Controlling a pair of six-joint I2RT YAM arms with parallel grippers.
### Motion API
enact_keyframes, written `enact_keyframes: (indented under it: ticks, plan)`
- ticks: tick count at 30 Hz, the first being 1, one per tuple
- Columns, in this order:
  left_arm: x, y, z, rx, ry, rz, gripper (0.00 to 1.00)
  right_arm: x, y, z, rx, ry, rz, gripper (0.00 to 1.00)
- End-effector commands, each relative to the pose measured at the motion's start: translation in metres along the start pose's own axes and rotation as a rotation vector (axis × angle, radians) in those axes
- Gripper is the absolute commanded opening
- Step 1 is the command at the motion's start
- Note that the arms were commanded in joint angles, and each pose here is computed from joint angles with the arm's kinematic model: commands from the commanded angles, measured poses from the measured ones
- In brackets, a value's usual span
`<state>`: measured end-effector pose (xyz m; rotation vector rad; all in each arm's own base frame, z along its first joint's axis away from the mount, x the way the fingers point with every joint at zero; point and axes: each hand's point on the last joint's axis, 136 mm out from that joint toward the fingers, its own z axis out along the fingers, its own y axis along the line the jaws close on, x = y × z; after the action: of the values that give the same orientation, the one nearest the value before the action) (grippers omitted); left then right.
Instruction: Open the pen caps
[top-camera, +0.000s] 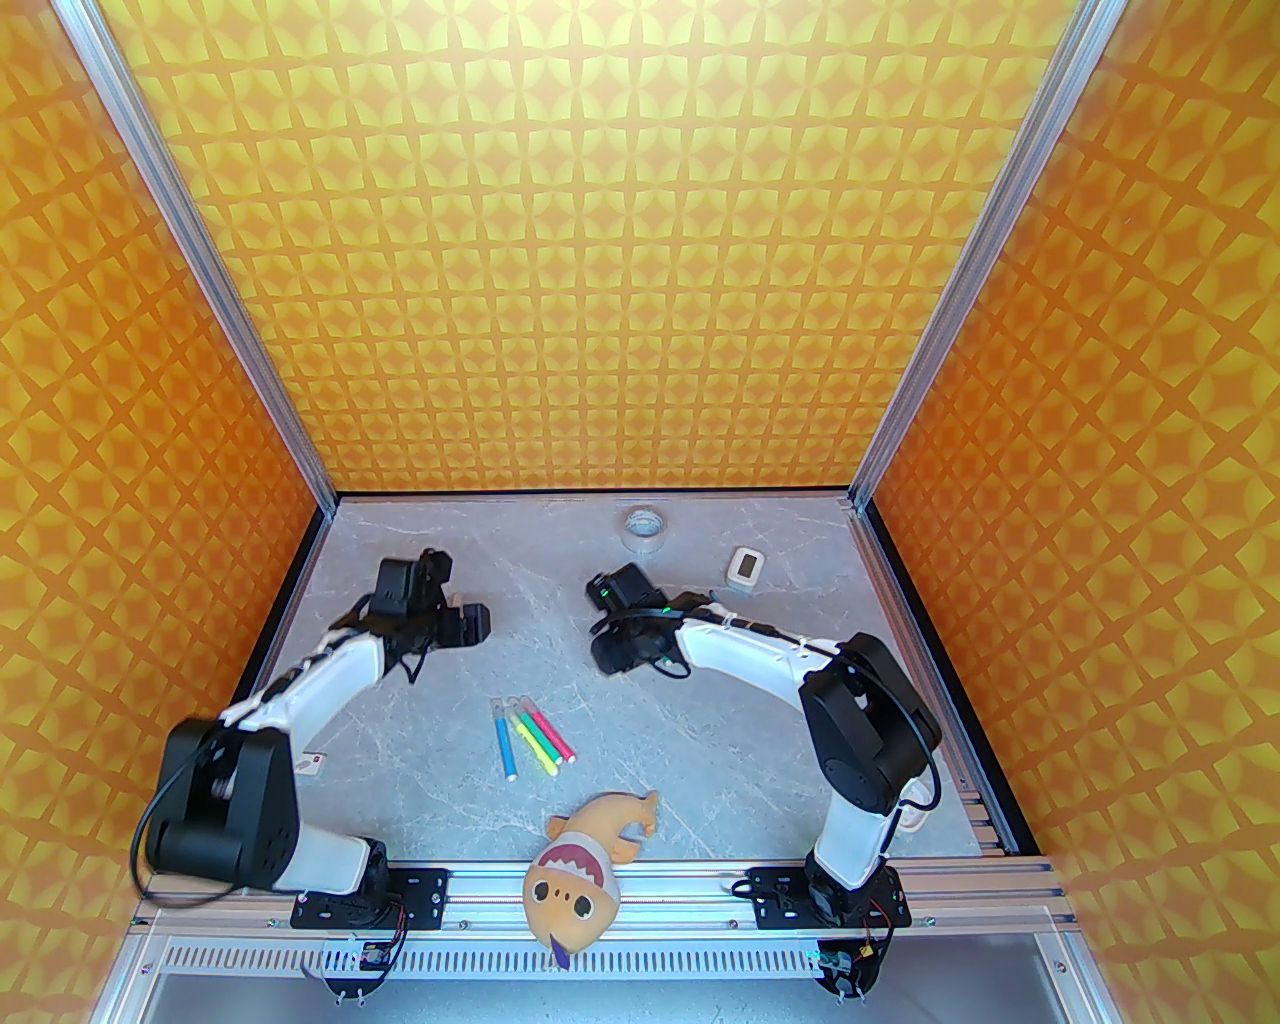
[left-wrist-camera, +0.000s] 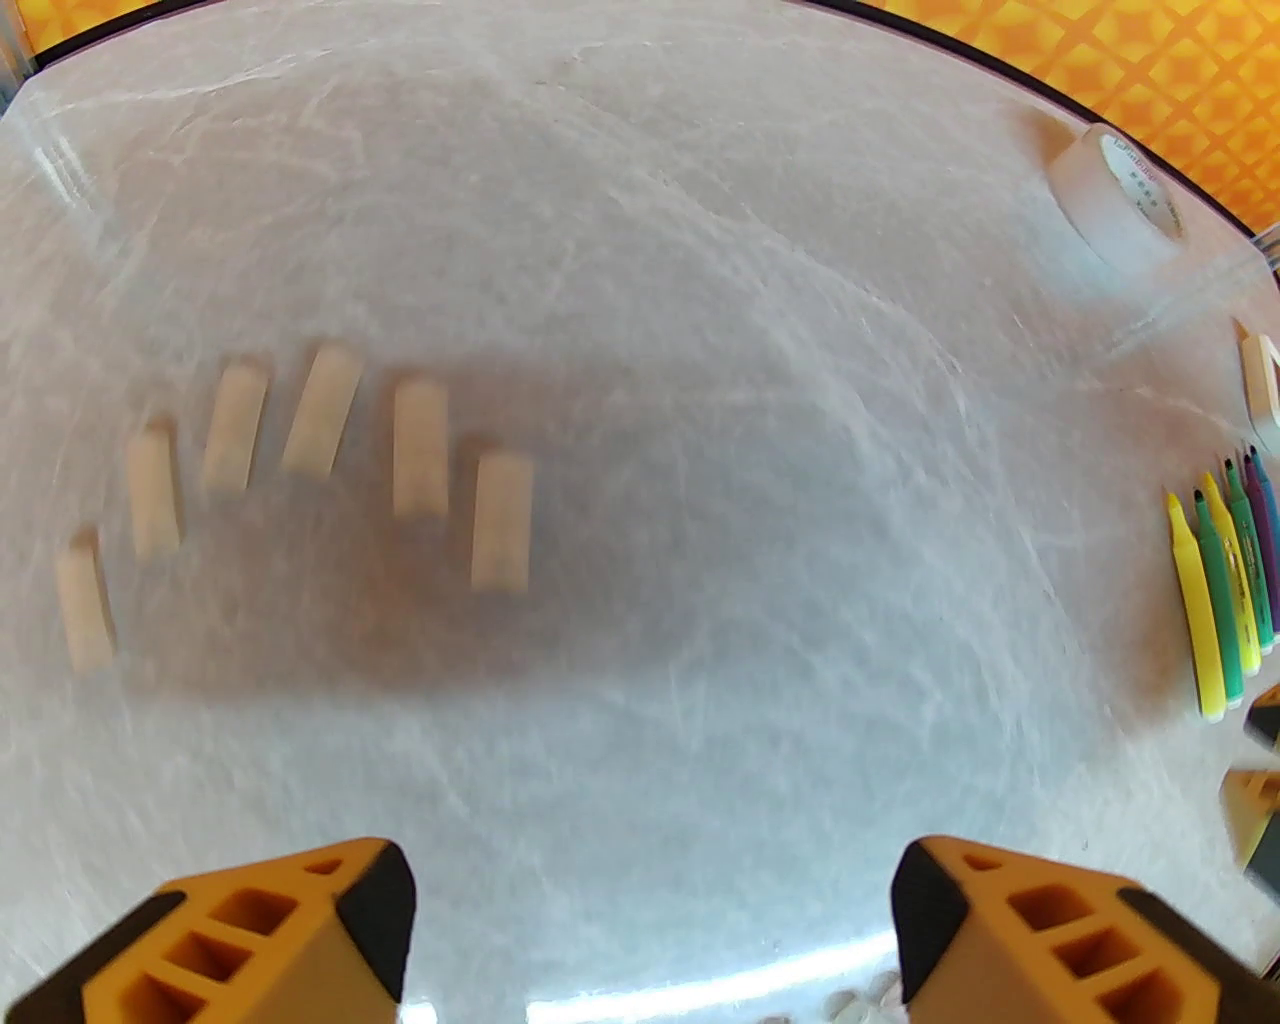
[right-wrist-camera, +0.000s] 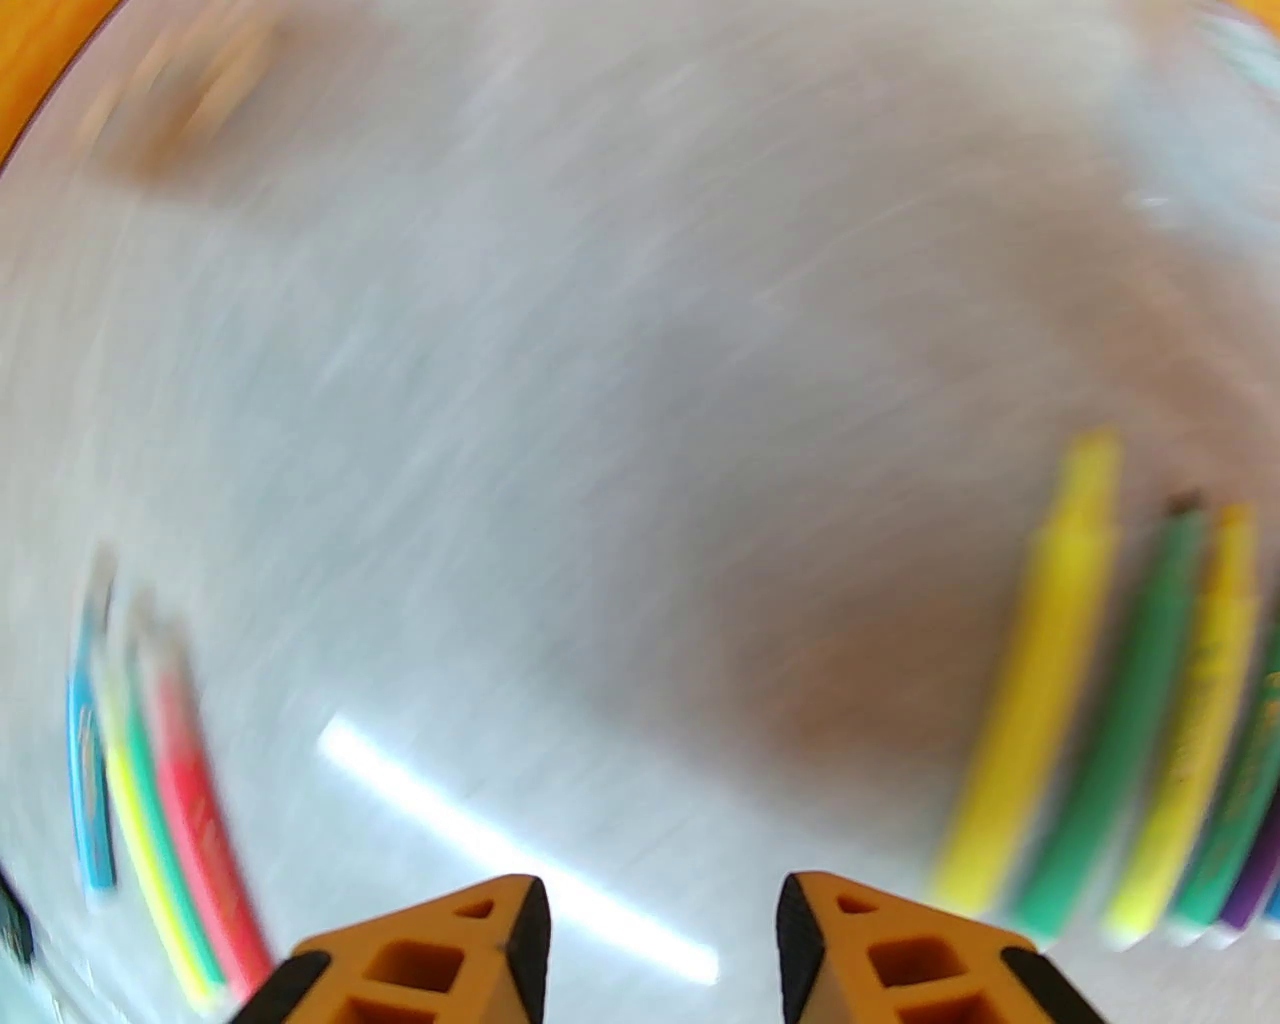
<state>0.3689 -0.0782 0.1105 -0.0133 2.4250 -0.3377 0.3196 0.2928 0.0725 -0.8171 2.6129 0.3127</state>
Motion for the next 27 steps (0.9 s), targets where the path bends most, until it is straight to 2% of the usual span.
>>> enact_keyframes:
  ticks: [1, 9, 16, 27]
  plan:
    - [-0.021, -0.006, -0.013, 0.040, -0.139, -0.004, 0.86, 0.010, 0.026, -0.002, -0.056, 0.090, -0.090, 0.43]
    - [-0.015, 0.001, -0.024, 0.035, -0.243, -0.005, 0.88, 0.016, 0.070, 0.009, -0.113, 0.166, -0.163, 0.44]
    - [-0.002, 0.011, -0.018, 0.011, -0.204, -0.035, 0.89, 0.027, 0.092, 0.021, -0.122, 0.206, -0.155, 0.43]
    - [-0.006, 0.010, -0.019, 0.019, -0.228, -0.036, 0.89, 0.040, 0.108, 0.037, -0.117, 0.244, -0.162, 0.43]
